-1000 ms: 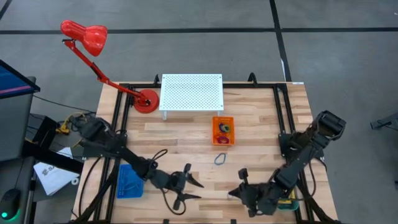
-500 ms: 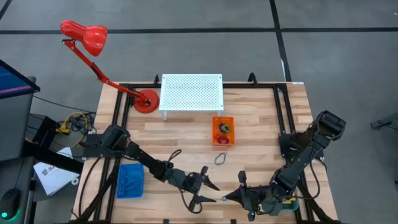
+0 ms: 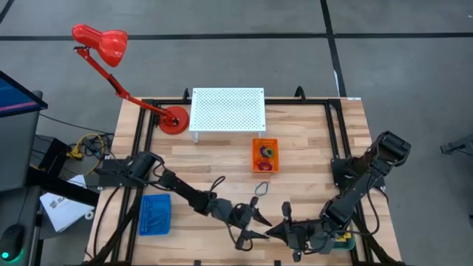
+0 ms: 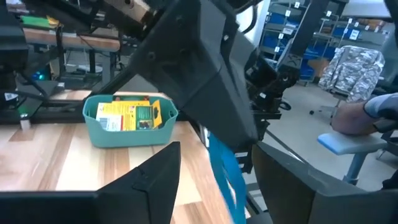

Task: Pick & Place Office Desk Supplies
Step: Put the blue rubber band into the blue bin

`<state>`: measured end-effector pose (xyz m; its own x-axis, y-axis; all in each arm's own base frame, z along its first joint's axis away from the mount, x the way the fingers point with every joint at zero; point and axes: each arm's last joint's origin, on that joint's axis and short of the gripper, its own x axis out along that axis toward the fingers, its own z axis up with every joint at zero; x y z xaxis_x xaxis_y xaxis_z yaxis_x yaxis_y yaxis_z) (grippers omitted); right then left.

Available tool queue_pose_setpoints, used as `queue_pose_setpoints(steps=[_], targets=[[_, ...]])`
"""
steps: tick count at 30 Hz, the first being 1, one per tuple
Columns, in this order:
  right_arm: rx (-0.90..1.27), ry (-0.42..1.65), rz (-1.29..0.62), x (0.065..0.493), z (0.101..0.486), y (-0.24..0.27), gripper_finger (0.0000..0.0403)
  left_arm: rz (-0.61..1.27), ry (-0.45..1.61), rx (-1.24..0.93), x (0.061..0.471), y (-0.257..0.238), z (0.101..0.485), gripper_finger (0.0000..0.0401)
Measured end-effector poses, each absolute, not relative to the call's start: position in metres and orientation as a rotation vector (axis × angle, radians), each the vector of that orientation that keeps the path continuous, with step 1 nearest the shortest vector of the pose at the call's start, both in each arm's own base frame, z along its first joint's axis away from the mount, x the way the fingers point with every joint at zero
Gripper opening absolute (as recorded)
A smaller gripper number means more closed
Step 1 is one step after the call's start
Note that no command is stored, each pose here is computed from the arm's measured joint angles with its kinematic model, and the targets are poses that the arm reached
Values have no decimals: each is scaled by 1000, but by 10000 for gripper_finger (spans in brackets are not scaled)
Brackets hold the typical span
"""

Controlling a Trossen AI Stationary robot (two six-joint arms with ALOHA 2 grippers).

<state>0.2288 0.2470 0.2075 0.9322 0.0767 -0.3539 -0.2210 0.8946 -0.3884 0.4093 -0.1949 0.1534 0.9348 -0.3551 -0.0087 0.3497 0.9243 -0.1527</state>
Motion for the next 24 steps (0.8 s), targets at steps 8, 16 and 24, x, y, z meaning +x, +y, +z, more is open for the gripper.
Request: queue_pose_setpoints(steps=[8, 16, 24], targets=[[-441, 341, 157, 229, 207, 247, 0, -361, 93, -145, 410, -194, 148, 104], [-441, 341, 157, 229, 207, 247, 0, -369, 96, -143, 410, -194, 148, 4], [-444, 364, 155, 228, 205, 246, 19, -358, 170, -152, 409, -194, 143, 1]])
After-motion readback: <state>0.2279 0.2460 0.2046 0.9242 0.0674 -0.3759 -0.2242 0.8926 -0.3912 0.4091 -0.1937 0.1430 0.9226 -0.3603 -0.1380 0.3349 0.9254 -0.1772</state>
